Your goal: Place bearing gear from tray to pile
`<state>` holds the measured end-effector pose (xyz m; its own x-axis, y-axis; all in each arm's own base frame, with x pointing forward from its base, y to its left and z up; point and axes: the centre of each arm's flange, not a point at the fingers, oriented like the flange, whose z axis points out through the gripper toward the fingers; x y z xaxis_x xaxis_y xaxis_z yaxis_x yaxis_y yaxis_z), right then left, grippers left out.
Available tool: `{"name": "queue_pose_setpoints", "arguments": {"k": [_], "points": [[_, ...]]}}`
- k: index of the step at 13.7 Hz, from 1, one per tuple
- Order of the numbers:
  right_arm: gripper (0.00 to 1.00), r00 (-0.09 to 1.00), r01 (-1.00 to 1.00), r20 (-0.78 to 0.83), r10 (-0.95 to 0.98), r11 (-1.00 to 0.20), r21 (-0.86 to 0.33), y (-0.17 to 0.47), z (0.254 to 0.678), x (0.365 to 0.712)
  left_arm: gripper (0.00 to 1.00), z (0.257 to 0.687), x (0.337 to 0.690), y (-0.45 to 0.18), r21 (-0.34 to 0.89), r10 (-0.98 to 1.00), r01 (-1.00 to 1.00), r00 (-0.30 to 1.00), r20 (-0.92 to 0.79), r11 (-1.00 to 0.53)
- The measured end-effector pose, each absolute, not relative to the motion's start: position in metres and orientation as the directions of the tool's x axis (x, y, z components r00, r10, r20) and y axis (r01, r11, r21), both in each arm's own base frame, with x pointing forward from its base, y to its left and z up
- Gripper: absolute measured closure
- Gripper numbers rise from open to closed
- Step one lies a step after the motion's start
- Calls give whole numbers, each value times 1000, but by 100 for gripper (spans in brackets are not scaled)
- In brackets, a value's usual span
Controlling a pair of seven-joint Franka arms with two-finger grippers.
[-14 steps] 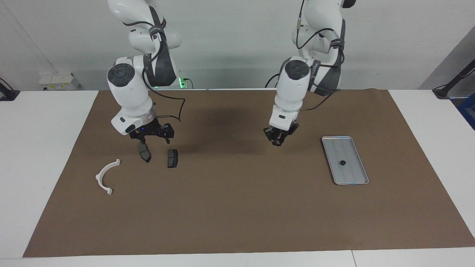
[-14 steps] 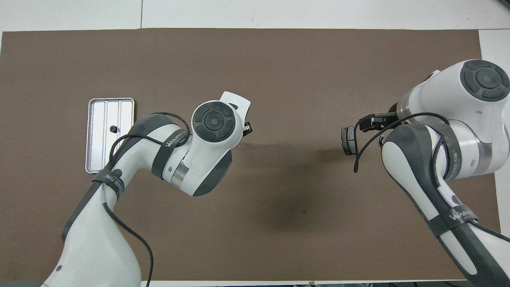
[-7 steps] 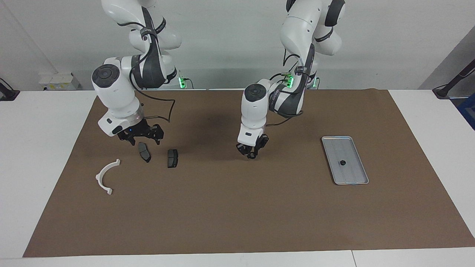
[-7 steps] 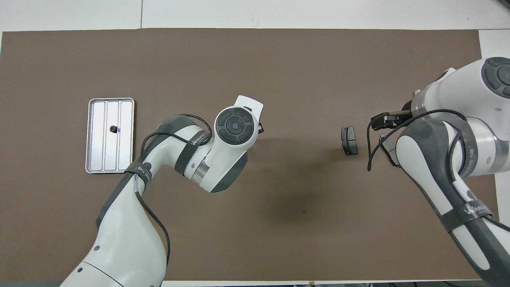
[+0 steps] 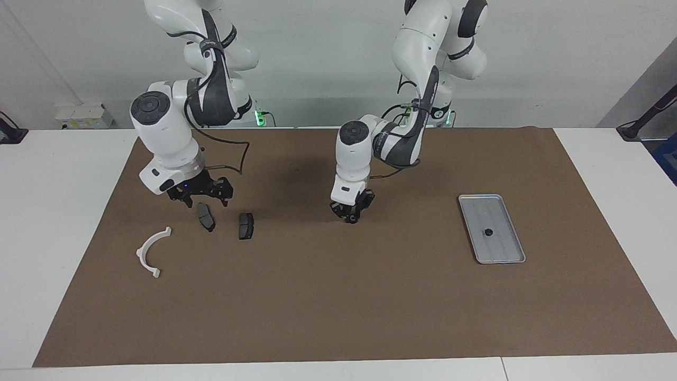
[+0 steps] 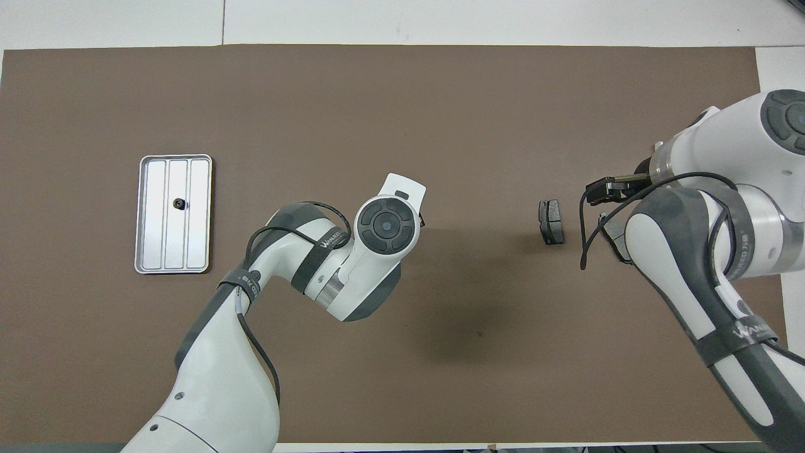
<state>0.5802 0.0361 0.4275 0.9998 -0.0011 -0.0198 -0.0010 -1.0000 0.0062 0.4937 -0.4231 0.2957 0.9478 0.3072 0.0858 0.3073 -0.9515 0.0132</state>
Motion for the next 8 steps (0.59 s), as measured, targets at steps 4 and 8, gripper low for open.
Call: {"name": "queue_pose_setpoints", "arguments": {"k": [4, 8], "points": [[0, 1000, -1, -20, -1, -1000, 6, 36, 428, 580, 35, 297, 503, -412, -3, 297, 299, 951, 88, -954], [0, 1000, 6, -20, 6, -1000, 6, 41, 428, 580, 0, 370, 544, -357, -28, 238, 241, 968, 82, -970]]}}
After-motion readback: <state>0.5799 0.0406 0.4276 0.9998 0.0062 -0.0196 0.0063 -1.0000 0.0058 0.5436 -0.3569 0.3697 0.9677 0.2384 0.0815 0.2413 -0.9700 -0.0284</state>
